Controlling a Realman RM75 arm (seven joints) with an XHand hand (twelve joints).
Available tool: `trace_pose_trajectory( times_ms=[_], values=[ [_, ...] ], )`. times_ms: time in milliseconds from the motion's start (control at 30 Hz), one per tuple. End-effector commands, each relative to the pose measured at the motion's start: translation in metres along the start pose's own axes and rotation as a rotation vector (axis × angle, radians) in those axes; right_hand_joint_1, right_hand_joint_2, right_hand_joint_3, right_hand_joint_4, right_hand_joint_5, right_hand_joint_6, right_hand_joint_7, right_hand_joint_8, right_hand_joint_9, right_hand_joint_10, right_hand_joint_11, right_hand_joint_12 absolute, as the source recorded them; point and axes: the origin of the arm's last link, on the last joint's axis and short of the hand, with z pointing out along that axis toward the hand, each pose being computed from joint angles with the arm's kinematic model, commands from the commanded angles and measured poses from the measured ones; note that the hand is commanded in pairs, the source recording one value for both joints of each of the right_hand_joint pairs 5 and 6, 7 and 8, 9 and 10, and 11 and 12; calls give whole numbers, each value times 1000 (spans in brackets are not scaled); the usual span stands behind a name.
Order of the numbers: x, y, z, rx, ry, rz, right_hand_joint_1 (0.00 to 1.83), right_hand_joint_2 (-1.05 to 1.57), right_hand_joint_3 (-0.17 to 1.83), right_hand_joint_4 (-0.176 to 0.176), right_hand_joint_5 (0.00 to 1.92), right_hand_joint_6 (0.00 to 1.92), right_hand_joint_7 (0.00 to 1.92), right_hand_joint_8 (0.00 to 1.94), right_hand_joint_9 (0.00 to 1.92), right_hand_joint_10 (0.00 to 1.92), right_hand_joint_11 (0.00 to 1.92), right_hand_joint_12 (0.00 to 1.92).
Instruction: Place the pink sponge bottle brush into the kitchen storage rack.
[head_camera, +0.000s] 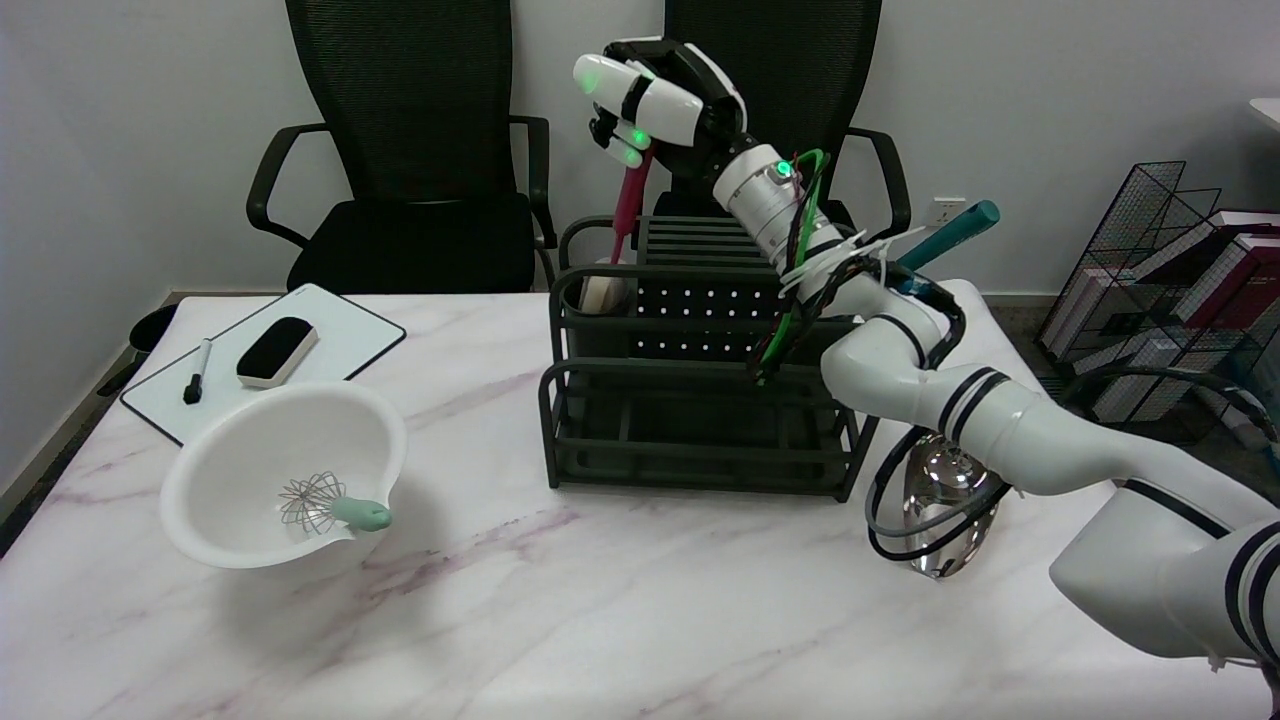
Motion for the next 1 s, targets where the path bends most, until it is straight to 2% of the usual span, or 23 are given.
trace_pose_trajectory(
  times_ms=[33, 133, 167, 200, 233, 267, 300, 333, 367, 533, 700, 867, 1000],
  values=[
    [0, 8, -7, -8, 0, 1, 1426, 1227, 379, 0, 1901, 1901, 1920, 1920, 1920, 1920, 1722, 1722],
    [-1, 7, -8, 8, -7, 0, 1422, 1129, 428, 0, 1860, 1860, 1920, 1920, 1920, 1920, 1480, 1480],
    [-1, 7, -8, 10, -7, 0, 1415, 869, 681, 0, 1718, 1718, 1920, 1920, 1801, 1801, 1336, 1336],
    [-1, 7, -9, 12, -8, 1, 1418, 510, 1029, 0, 1528, 1528, 1864, 1864, 1665, 1665, 1239, 1239],
    [-1, 8, -10, 13, -8, 2, 1409, 147, 1364, 0, 1307, 1307, 1729, 1729, 1552, 1552, 1135, 1135],
    [-1, 8, -10, 15, -7, 6, 1388, -182, 1560, 0, 1027, 1027, 1511, 1511, 1395, 1395, 947, 947],
    [-2, 9, -11, 18, -5, 13, 1368, -412, 1554, 0, 736, 736, 1260, 1260, 1187, 1187, 696, 696],
    [-2, 9, -11, 21, -5, 24, 1357, -502, 1413, 0, 501, 501, 1070, 1070, 994, 994, 497, 497],
    [-3, 8, -11, 25, -8, 30, 1352, -527, 1305, 0, 365, 365, 957, 957, 886, 886, 411, 411],
    [-10, 3, -15, 72, -37, 46, 1348, -515, 1162, 0, 232, 232, 825, 825, 733, 733, 337, 337],
    [-4, -15, -22, 163, -54, 15, 1353, -490, 1102, 0, 192, 192, 790, 790, 725, 725, 385, 385],
    [19, -49, -46, 267, -38, -80, 1358, -334, 1038, 0, 261, 261, 863, 863, 810, 810, 480, 480],
    [52, -78, -93, 317, 61, -237, 1321, -154, 975, 0, 371, 371, 933, 933, 877, 877, 542, 542]
  ],
)
